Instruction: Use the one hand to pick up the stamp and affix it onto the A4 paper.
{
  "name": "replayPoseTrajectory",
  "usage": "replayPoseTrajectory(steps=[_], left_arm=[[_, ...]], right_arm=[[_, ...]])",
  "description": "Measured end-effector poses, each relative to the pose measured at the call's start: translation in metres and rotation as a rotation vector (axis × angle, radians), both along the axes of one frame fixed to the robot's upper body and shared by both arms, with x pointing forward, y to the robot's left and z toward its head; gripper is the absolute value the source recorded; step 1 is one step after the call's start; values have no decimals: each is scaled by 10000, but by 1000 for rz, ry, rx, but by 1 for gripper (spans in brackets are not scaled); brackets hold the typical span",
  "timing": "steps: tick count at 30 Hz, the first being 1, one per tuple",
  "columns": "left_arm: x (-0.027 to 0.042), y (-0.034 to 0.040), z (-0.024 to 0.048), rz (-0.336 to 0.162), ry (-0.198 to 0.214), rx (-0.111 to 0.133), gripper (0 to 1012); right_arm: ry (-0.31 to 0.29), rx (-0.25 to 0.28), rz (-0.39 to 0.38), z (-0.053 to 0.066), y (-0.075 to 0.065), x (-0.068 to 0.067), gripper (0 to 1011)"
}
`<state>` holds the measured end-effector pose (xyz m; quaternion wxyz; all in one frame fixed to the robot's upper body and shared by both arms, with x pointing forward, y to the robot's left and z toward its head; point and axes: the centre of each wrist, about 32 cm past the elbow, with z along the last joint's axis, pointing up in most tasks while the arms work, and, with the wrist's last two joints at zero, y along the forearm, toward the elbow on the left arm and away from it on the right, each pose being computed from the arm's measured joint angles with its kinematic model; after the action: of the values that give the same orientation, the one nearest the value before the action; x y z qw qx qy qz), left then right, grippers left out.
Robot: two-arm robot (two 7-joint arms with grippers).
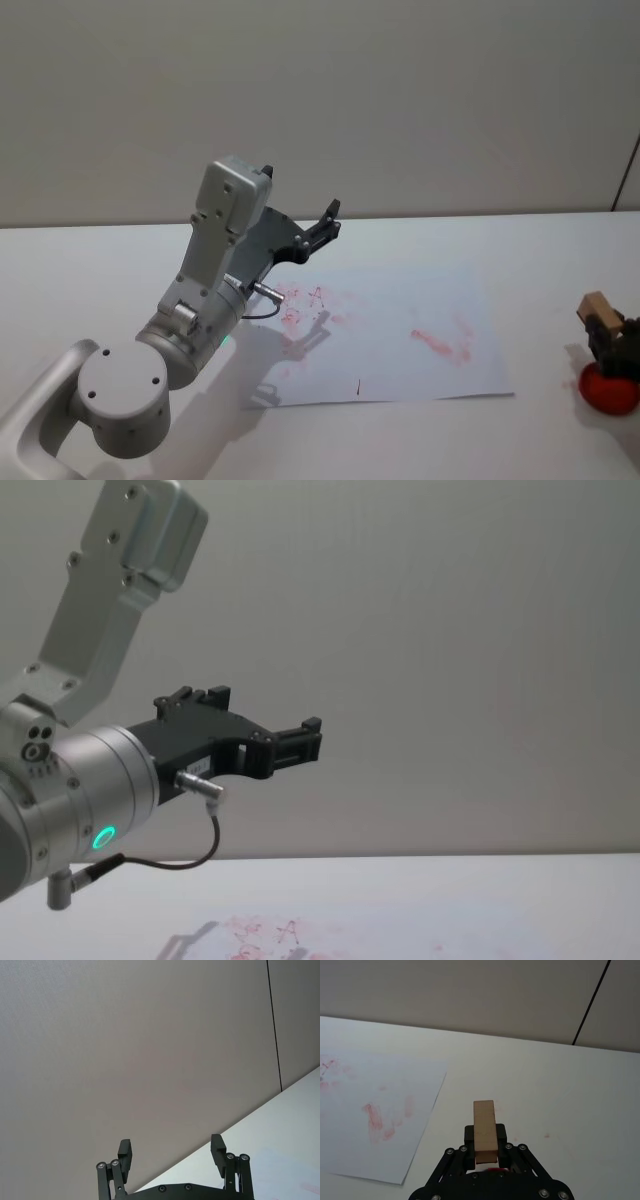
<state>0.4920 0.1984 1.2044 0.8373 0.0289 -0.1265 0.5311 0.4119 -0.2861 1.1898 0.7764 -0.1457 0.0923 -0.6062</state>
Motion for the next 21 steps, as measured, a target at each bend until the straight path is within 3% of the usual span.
replayPoseTrajectory(steps=[21], left_arm=[[0, 0, 0, 0, 0, 0, 1001]], right_arm=[[100, -54, 4, -103, -111, -156, 220]])
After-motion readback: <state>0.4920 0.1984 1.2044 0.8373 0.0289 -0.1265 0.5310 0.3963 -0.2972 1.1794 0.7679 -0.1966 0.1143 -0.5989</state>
